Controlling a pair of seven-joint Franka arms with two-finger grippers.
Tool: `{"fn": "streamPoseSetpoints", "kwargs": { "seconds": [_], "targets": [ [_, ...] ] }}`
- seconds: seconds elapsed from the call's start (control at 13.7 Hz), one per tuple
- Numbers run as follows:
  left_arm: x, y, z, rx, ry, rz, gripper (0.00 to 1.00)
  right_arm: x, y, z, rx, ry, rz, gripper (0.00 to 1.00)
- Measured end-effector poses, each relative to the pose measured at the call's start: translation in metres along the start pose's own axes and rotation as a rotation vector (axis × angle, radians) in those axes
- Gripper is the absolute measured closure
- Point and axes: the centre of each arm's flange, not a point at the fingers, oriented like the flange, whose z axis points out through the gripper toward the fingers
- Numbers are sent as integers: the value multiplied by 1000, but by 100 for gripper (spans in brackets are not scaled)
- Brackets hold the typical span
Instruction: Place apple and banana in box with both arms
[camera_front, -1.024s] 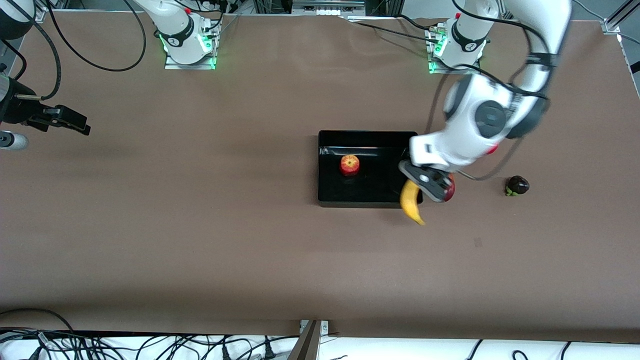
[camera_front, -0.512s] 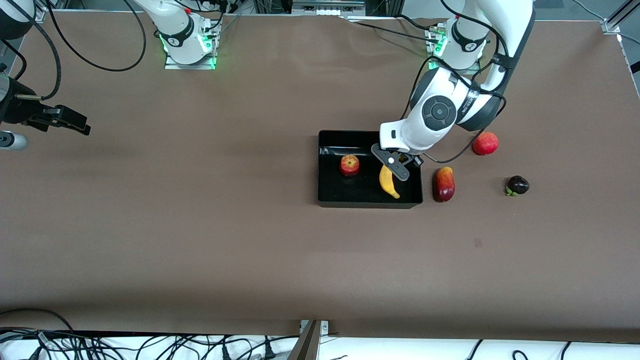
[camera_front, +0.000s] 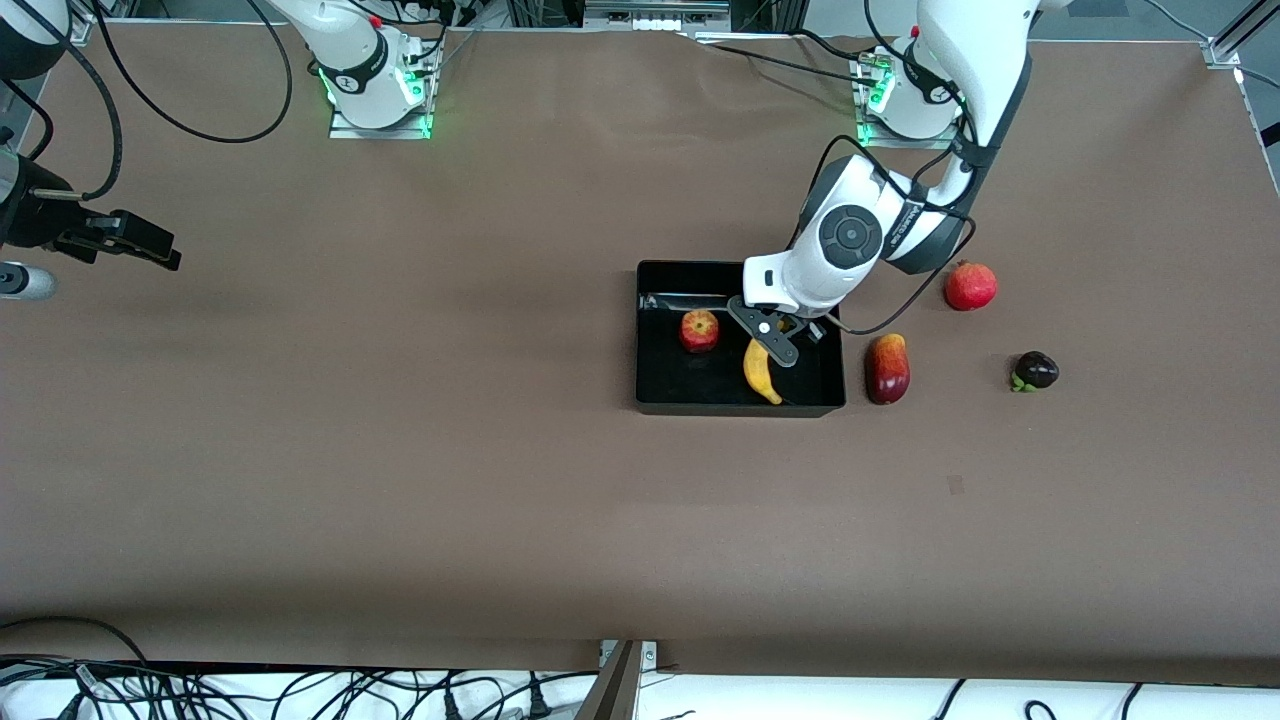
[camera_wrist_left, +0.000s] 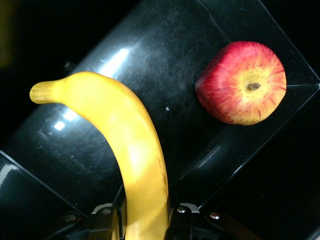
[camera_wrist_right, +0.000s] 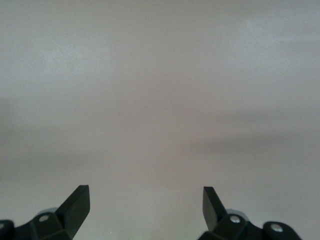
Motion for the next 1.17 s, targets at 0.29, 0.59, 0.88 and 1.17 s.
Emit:
{"fn": "streamPoseSetpoints", "kwargs": {
  "seconds": [0.29, 0.59, 0.88, 1.17],
  "targets": [
    [2, -8, -7, 11, 18, -11, 33, 0, 0, 0, 0, 0, 0, 0],
    [-7, -70, -77, 51, 112, -112, 0, 0, 0, 0, 0, 0, 1, 0],
    [-60, -131, -206, 37, 117, -243, 0, 0, 1, 0, 0, -1, 1, 0],
    [-135, -168, -302, 27, 84, -396, 0, 0, 1, 0, 0, -1, 2, 0]
  ]
}}
